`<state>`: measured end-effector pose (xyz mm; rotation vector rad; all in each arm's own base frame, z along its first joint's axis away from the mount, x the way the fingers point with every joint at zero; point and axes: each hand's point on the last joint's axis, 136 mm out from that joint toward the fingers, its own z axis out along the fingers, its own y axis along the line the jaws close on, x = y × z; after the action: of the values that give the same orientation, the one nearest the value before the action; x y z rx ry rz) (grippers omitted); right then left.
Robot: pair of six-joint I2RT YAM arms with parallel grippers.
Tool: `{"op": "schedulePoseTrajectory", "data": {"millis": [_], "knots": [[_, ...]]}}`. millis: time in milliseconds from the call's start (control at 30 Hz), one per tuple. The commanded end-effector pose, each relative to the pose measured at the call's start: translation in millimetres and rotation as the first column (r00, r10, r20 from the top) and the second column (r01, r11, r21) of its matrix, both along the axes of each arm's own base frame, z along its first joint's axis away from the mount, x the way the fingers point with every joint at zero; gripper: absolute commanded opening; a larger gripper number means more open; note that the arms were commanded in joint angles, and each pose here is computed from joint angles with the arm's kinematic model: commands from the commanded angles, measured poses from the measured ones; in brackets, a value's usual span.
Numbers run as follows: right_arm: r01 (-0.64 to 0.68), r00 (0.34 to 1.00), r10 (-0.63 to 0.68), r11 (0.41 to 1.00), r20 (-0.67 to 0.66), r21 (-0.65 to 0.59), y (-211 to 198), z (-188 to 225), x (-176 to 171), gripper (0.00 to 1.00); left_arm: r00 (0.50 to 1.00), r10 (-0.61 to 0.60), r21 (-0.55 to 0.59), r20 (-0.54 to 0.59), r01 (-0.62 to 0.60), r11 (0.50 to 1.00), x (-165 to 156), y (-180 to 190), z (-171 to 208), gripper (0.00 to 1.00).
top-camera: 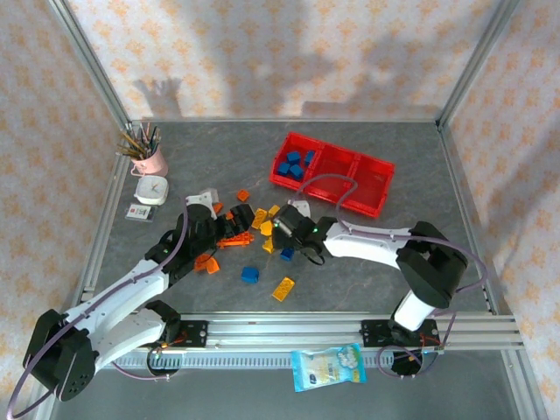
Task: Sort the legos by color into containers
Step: Pick up the lego from the center of the table.
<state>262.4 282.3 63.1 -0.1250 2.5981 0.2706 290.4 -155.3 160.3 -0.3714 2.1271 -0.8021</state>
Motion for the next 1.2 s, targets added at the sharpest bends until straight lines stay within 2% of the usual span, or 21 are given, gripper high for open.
{"op": "schedulePoseTrajectory", "data": {"millis": [0, 200, 467, 633, 867, 1167], "knots": [[0.058, 0.998, -0.058, 0.998, -0.007, 0.026, -3.8, -2.7, -9.1, 0.83, 0.999, 0.033, -0.012, -0.014, -0.033, 0.999, -4.3, 4.1, -5.1, 0.99], [0.066, 0.997, -0.066, 0.998, -0.031, -0.004, -4.0, -21.2, -19.1, 0.84, 0.999, 0.043, -0.006, -0.021, -0.043, 0.999, -5.0, 6.2, -10.1, 0.99], [0.058, 0.997, -0.058, 0.998, -0.052, -0.002, 4.4, -33.4, -19.8, 0.8, 0.999, 0.045, -0.001, -0.021, -0.045, 0.999, -3.6, 6.2, -11.0, 0.99], [0.074, 0.995, -0.077, 0.996, -0.058, -0.05, -8.8, -39.2, -24.4, 0.72, 0.999, 0.045, 0.002, -0.019, -0.045, 0.999, -3.3, 6.3, -11.2, 0.99], [0.079, 0.994, -0.085, 0.993, -0.062, -0.092, -24.7, -36.2, -31.0, 0.53, 0.999, 0.038, -0.001, -0.024, -0.038, 0.999, -1.9, 3.9, -12.7, 0.99], [0.041, 0.999, -0.042, 0.998, -0.02, -0.056, -12.4, -20.9, -21.6, 0.34, 0.999, 0.04, -0.002, -0.018, -0.04, 0.999, -0.6, 3.6, -9.4, 0.99]]}}
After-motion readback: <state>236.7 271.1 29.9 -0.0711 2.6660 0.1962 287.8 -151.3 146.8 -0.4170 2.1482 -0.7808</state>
